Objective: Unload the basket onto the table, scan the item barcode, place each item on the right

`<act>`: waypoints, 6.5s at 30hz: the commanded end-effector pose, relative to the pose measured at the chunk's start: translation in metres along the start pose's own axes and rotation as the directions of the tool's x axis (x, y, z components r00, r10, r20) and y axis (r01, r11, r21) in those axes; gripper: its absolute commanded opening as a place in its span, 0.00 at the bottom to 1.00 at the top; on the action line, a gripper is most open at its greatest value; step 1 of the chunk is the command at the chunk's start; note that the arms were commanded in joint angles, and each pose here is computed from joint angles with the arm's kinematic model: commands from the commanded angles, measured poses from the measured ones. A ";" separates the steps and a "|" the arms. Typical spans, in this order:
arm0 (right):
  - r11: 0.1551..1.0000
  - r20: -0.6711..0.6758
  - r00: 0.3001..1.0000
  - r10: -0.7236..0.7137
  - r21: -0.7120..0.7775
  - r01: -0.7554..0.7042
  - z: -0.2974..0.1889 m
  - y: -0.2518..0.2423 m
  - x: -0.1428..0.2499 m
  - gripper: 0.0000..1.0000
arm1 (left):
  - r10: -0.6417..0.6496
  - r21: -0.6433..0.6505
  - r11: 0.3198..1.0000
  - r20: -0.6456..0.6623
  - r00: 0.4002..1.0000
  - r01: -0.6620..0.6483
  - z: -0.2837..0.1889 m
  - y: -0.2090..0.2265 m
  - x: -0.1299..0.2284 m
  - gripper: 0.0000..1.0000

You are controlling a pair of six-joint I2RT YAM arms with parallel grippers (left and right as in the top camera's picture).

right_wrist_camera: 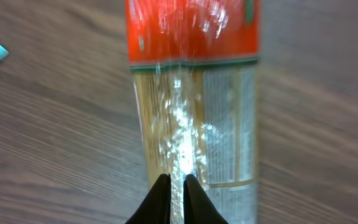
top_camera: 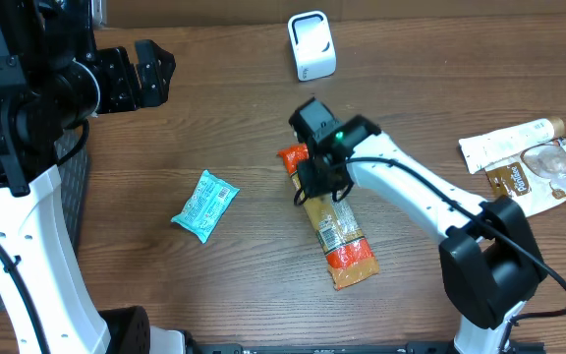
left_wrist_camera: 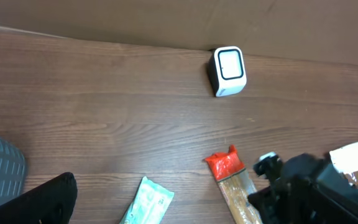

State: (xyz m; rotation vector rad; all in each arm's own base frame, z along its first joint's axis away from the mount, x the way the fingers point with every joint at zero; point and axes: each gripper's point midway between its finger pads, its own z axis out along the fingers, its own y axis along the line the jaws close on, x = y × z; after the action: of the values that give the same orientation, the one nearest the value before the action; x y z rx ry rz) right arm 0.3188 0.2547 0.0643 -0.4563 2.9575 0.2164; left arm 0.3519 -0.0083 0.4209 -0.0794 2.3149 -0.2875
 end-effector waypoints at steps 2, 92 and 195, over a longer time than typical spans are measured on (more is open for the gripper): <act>0.998 -0.049 0.998 0.038 -0.058 -0.041 0.019 0.007 0.019 0.09 | -0.002 -0.012 1.000 0.008 1.000 0.002 0.000 0.004 -0.003 0.99; 0.864 0.113 0.950 0.291 -0.457 -0.211 0.053 0.060 -0.042 0.68 | -0.002 -0.012 1.000 0.007 1.000 0.002 0.001 0.005 -0.003 0.99; 0.924 -0.026 0.976 -0.214 0.318 0.211 0.009 -0.027 -0.013 0.85 | -0.002 -0.012 1.000 0.007 1.000 0.002 0.001 0.005 -0.003 1.00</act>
State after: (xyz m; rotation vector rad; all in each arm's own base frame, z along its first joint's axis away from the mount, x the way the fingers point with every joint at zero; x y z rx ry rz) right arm 0.3344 0.2386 0.0531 -0.7648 2.8108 -0.3125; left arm 0.3521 -0.0083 0.4206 -0.0796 2.3161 -0.2876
